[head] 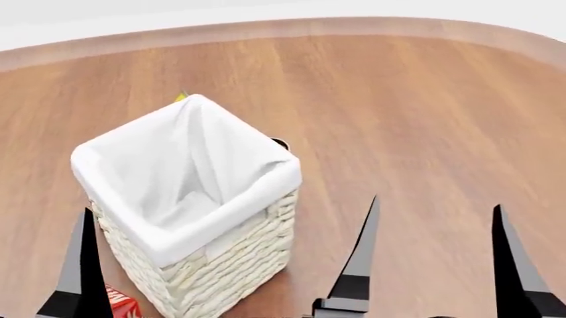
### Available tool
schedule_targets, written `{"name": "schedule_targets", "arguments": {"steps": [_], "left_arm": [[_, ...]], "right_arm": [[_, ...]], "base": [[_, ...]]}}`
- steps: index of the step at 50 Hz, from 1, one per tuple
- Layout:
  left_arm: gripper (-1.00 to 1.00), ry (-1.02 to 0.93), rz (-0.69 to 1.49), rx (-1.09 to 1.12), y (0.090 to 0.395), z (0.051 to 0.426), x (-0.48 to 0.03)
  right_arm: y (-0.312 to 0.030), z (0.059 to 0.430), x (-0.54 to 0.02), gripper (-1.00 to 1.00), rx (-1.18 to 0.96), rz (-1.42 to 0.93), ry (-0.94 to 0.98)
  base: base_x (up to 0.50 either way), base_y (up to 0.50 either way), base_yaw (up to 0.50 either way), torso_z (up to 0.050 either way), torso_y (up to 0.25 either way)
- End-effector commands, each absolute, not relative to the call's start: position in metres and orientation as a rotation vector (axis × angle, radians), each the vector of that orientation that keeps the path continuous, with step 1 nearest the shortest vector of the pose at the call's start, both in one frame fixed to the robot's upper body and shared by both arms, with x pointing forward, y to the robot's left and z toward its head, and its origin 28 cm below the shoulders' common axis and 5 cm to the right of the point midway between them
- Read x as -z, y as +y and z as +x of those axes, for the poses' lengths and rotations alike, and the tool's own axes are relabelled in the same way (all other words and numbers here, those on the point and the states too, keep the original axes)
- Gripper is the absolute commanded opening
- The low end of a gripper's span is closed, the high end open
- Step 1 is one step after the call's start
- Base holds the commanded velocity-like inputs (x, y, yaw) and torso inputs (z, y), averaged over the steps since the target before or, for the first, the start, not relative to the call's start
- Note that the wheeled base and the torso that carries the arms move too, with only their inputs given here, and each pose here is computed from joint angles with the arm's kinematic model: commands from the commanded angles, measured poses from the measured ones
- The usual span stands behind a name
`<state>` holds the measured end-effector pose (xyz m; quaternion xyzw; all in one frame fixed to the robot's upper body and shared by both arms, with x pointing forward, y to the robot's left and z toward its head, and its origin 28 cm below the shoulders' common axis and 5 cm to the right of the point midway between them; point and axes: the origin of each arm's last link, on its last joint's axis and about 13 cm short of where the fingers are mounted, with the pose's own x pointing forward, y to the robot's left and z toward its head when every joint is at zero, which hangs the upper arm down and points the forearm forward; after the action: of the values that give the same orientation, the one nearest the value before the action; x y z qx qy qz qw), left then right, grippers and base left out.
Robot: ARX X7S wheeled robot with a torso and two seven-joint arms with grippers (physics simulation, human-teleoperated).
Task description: Pick up the butter and put it in the basket.
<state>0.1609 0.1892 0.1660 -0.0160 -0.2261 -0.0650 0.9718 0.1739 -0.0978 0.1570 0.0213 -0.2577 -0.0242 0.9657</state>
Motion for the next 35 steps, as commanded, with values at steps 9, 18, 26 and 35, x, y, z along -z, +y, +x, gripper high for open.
{"name": "schedule_targets", "arguments": {"steps": [9, 18, 26, 35], "left_arm": [[1.0, -0.48, -0.041, 0.157, 0.1895, 0.1582, -0.1688], [1.0, -0.48, -0.025, 0.147, 0.1904, 0.1583, -0.1697], [1.0, -0.48, -0.03, 0.151, 0.1905, 0.1578, -0.1703], [1.0, -0.477, -0.028, 0.149, 0.1904, 0.1575, -0.1709]], "right_arm": [[-0.0972, 0.1766, -0.157, 1.0, 0.083, 0.002, -0.506], [-0.0966, 0.1762, -0.1572, 1.0, 0.071, -0.003, -0.502], [-0.0968, 0.1768, -0.1566, 1.0, 0.07, -0.006, -0.497], [-0.0972, 0.1772, -0.1566, 1.0, 0.075, -0.006, -0.492]], "base": [[0.0, 0.0, -0.28, 0.0, 0.0], [0.0, 0.0, 0.0, 0.05, 0.0], [0.0, 0.0, 0.0, 0.05, 0.0], [0.0, 0.0, 0.0, 0.05, 0.0]]}}
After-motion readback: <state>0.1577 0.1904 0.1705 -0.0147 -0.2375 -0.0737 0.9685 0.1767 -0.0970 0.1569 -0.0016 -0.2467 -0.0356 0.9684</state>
